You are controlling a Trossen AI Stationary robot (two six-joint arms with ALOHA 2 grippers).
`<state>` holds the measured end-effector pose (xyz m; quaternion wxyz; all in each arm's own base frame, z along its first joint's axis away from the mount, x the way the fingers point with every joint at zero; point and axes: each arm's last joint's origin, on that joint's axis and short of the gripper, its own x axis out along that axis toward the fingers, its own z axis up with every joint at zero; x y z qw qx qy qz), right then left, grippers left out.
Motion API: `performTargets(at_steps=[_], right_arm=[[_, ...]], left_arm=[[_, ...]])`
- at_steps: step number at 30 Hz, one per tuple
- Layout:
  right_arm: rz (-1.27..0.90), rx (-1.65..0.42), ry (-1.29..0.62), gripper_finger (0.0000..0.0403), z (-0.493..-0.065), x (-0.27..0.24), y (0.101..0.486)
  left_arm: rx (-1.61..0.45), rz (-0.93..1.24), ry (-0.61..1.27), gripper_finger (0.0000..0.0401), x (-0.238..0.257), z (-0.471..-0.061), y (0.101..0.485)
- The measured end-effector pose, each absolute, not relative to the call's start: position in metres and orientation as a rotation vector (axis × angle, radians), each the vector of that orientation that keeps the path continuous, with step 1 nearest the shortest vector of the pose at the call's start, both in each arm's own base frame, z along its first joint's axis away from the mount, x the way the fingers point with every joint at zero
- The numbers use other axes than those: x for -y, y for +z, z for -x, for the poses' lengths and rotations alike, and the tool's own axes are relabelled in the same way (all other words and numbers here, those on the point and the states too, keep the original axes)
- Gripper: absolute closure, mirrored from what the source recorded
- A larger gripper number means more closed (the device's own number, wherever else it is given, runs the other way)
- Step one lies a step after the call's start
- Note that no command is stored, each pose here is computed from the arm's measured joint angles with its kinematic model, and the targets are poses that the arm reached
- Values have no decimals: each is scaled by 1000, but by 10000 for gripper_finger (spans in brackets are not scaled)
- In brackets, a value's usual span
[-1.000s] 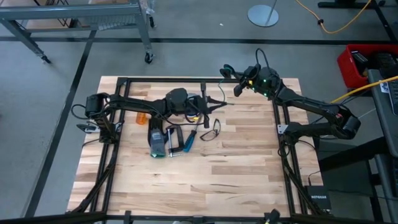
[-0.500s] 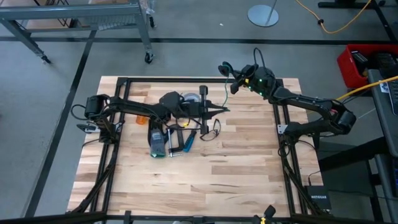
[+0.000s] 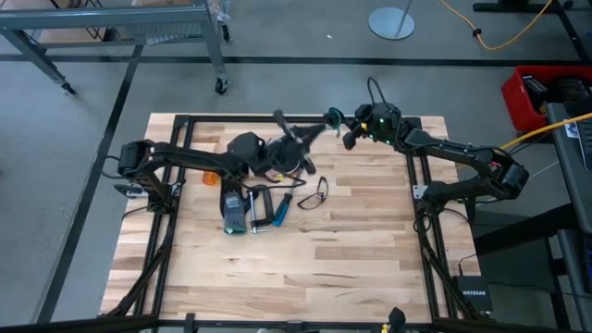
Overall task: Coil cords
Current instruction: Uncoil the wire from the cable spool
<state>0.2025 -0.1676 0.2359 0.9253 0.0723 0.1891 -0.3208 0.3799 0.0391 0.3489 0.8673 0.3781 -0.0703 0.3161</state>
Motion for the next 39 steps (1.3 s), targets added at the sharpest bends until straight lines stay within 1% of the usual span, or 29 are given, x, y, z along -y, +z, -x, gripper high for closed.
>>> performTargets(at_steps=[4,8,12,16,18,21,24,26,29,33,36,39], right_arm=[[-149,-356,-569,402,-200,162,243],[-130,-291,-486,402,-193,154,259],[-68,-265,-495,402,-179,143,275],[-42,-216,-518,402,-159,134,292],[-40,-209,-537,402,-149,130,297],[-28,-181,-565,402,-136,125,305],[-19,-154,-592,402,-128,123,310],[-18,-130,-607,402,-126,123,313],[-20,-93,-620,402,-129,127,315],[-49,-109,-620,402,-138,136,308],[-87,-160,-620,402,-147,145,297],[-117,-214,-619,402,-154,153,286]], left_arm=[[-120,-859,919,401,-48,-367,354],[-359,-851,1086,401,-60,-351,355],[-486,-797,1111,401,-71,-327,351],[-574,-659,1099,401,-81,-294,348],[-590,-566,1056,401,-85,-277,343],[-597,-384,903,401,-89,-258,331],[-577,-217,726,401,-90,-258,311],[-572,-174,629,401,-89,-266,295],[-497,-155,513,401,-86,-286,274],[-347,-159,374,401,-79,-321,255],[-181,-195,265,401,-72,-346,251],[2,-235,219,401,-64,-366,257]])
